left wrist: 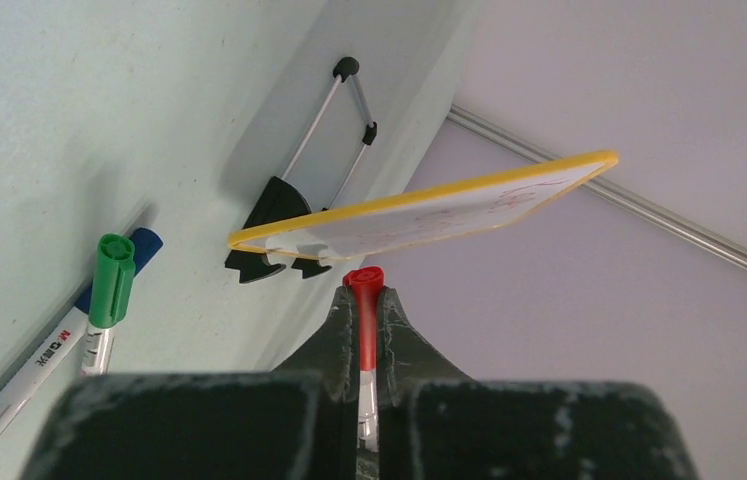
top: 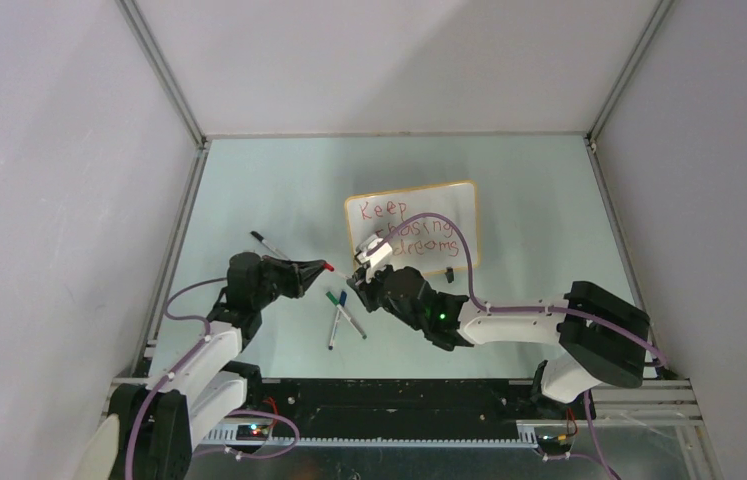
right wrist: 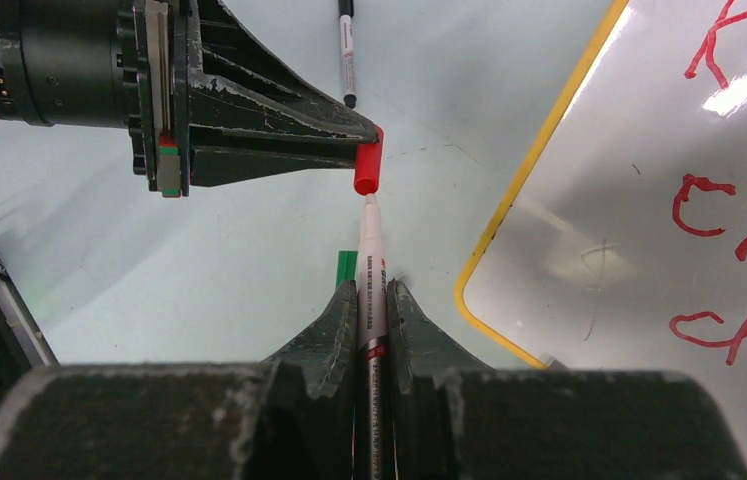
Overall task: Write a sentence on the whiteboard
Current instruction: Close the whiteboard marker at the center of the board.
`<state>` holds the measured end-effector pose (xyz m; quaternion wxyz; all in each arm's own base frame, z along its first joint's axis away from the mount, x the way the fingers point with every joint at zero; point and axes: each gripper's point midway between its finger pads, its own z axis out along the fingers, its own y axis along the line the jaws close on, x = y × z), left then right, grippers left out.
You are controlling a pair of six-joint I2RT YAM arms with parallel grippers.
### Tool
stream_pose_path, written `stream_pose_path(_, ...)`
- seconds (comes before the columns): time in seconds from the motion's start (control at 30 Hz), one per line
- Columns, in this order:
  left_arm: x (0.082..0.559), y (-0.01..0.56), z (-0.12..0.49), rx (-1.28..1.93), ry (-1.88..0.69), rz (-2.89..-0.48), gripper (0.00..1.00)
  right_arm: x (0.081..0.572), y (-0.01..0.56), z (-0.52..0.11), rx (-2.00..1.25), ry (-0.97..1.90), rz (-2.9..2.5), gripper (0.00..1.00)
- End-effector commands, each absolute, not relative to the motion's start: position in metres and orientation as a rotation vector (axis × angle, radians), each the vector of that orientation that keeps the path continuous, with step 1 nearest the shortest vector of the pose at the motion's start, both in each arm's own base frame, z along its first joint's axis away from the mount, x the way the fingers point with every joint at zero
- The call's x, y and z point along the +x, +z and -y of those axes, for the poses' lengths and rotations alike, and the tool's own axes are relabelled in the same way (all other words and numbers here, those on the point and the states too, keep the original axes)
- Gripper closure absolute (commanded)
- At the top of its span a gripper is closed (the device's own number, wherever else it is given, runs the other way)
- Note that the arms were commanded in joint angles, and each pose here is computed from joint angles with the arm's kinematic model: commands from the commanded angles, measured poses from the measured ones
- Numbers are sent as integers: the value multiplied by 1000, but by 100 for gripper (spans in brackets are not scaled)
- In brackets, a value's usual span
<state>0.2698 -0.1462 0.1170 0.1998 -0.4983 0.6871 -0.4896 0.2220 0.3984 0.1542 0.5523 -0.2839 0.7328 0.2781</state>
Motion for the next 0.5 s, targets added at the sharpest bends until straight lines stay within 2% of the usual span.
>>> stream_pose_path(0.0, 268, 124, 152, -1368, -1415, -1918, 100, 229, 179, -408, -614, 702, -1679, 100)
stream_pose_path(0.47, 264, 133, 173, -1274, -1416, -1971, 100, 235, 174, -412, -611, 664, -1687, 100)
